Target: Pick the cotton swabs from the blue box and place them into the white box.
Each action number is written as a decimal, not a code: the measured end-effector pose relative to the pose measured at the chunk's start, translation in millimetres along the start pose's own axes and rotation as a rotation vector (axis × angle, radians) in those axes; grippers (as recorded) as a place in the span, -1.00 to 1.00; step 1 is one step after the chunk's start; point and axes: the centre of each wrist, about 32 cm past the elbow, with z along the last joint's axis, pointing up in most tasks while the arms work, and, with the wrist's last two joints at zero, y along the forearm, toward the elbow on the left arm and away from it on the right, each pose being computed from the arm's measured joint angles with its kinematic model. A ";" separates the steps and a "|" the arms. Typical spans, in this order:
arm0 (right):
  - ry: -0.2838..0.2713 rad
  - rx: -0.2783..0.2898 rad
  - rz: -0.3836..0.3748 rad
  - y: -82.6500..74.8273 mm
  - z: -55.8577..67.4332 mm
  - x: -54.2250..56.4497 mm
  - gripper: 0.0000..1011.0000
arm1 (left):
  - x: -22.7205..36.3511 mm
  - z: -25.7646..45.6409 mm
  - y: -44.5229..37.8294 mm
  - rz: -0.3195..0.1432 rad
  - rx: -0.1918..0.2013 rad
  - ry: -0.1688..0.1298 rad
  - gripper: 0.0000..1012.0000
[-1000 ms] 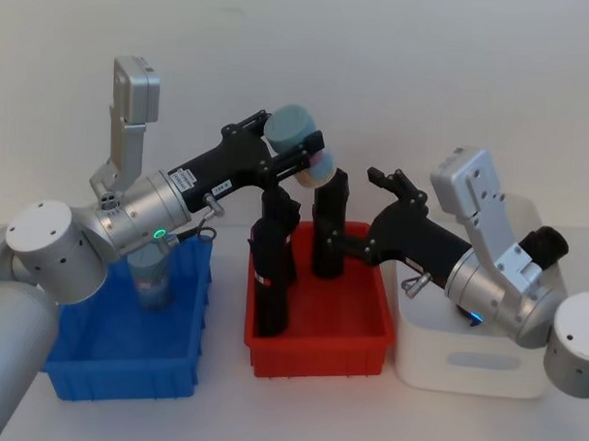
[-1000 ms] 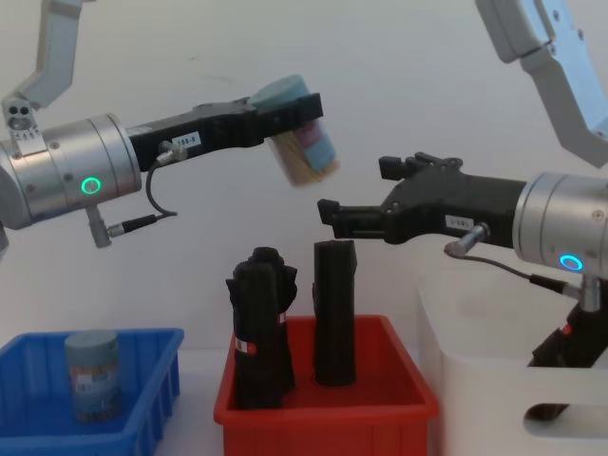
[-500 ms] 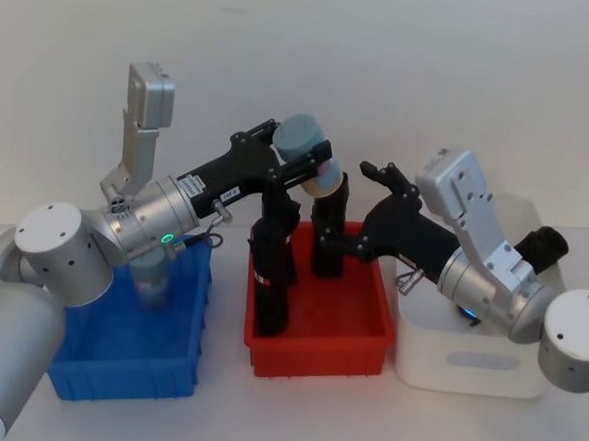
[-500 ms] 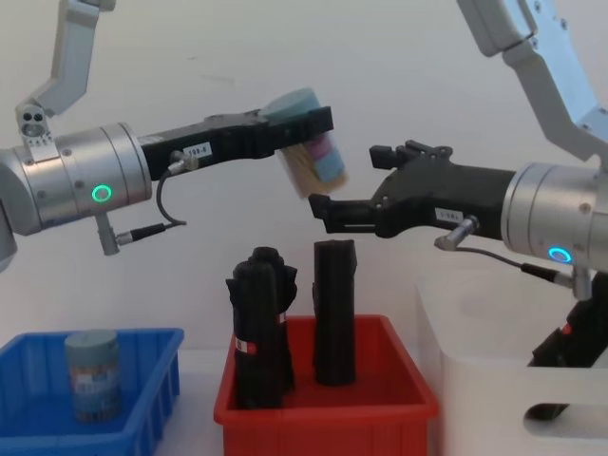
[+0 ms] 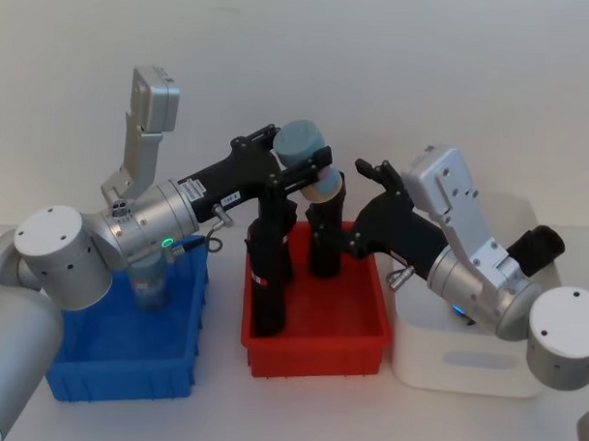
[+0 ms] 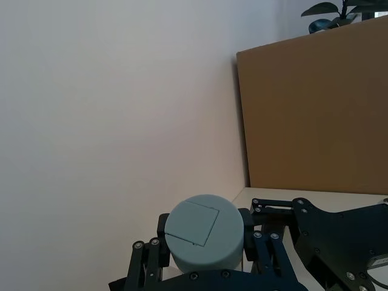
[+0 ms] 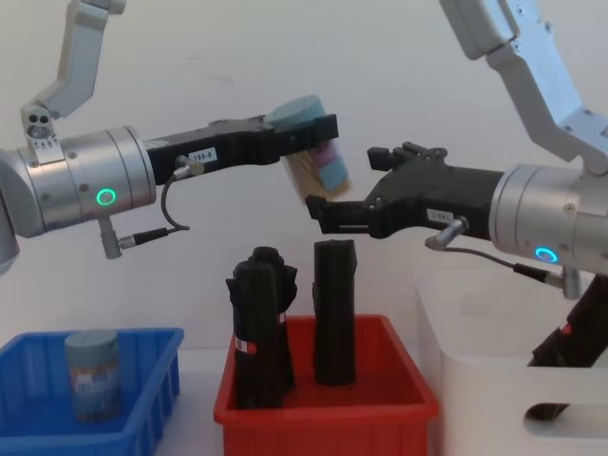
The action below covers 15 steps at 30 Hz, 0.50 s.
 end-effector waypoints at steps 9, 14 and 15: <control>-0.003 -0.024 -0.002 8.7 -0.2 -4.0 0.98 | -1.9 0.8 -1.3 -0.002 0.005 -0.006 0.32; -0.004 -0.031 -0.008 12.8 -0.2 -5.3 0.98 | -2.7 0.8 -1.7 -0.003 0.008 -0.007 0.32; -0.004 -0.035 -0.011 15.0 -0.4 -6.0 0.98 | -2.7 0.8 -1.7 -0.003 0.008 -0.008 0.32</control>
